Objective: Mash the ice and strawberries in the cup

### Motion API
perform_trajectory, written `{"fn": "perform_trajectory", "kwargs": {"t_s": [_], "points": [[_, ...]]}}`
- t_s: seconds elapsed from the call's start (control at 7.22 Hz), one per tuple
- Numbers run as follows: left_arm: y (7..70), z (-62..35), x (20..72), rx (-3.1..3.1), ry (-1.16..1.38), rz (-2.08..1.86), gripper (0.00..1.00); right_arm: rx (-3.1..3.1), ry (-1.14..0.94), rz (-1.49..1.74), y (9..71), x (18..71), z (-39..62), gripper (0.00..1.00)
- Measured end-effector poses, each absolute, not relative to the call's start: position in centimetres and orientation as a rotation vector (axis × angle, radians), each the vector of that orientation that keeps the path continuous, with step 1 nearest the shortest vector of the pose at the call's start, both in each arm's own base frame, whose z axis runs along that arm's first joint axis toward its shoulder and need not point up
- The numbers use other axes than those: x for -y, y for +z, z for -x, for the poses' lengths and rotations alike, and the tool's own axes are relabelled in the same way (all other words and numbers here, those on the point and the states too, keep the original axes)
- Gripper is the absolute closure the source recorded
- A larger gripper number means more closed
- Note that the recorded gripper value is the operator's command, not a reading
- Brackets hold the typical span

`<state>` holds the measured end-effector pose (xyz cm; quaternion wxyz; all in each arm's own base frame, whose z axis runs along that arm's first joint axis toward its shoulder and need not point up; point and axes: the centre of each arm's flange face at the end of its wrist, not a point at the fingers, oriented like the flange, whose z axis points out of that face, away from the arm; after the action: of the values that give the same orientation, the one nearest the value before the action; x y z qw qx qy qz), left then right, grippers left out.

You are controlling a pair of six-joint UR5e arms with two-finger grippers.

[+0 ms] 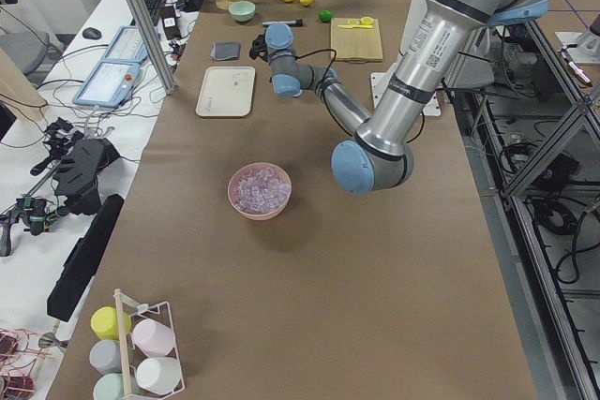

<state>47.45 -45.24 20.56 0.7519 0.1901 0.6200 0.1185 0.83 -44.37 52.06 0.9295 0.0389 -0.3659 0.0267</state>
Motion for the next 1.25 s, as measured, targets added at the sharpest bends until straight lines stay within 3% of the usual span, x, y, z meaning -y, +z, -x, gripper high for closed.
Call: {"fn": "perform_trajectory", "kwargs": {"t_s": [0.83,0.97,1.11,1.25], "points": [[23.0,-53.5,42.5,-1.384,0.231,-0.501,1.0,0.749,0.05,-0.09,51.6,44.2,-0.9,0.0],[23.2,-53.8,42.3,-1.392,0.227,-0.5,0.17,0.75,0.049,-0.09,51.6,44.1,-0.9,0.0],[23.3,-54.0,42.1,-1.398,0.216,-0.497,0.04,0.75,0.051,-0.088,51.6,44.0,-0.9,0.0],[23.2,-54.1,42.0,-1.4,0.206,-0.501,0.03,0.75,0.052,-0.085,51.8,43.8,-0.9,0.0]]}}
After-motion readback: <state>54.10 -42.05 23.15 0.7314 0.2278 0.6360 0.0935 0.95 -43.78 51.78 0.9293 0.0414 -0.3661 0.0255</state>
